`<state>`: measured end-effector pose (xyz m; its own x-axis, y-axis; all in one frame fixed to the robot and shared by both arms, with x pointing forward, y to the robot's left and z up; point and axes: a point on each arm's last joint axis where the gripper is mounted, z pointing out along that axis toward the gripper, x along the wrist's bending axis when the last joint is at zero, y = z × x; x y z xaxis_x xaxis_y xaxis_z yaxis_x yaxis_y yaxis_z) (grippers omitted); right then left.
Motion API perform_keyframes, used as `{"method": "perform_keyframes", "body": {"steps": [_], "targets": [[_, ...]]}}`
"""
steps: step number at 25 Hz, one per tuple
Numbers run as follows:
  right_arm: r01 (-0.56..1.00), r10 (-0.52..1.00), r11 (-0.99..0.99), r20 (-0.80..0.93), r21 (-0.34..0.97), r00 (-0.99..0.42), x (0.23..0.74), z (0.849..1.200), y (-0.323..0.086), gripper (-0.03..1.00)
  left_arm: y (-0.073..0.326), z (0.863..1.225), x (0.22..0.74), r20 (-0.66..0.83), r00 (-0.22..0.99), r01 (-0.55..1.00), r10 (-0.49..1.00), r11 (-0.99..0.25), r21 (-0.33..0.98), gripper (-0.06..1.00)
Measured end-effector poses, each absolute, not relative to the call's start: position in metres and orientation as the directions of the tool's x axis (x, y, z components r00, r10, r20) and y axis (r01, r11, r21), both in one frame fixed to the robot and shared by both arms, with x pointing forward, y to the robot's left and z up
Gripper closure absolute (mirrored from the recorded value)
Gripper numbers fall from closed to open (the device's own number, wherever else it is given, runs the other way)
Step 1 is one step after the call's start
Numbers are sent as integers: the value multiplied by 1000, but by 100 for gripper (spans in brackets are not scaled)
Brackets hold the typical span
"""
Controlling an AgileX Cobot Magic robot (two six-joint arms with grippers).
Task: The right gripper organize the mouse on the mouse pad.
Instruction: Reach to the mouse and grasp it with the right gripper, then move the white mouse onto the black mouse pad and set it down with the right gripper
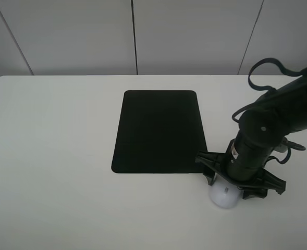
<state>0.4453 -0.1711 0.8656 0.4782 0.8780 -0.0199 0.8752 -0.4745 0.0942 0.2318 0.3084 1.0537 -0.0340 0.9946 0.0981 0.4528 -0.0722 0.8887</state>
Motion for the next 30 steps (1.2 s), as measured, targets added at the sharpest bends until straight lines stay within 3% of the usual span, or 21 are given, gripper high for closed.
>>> {"method": "perform_keyframes", "body": {"steps": [3, 30], "targets": [[874, 878, -476, -10, 97, 479, 446, 866, -170, 37, 308, 1054, 232, 98, -34, 453, 995, -72, 889, 16], [886, 894, -446, 12, 125, 448, 449, 869, -170, 37, 308, 1054, 232, 98, -34, 453, 995, -72, 889, 16]]}}
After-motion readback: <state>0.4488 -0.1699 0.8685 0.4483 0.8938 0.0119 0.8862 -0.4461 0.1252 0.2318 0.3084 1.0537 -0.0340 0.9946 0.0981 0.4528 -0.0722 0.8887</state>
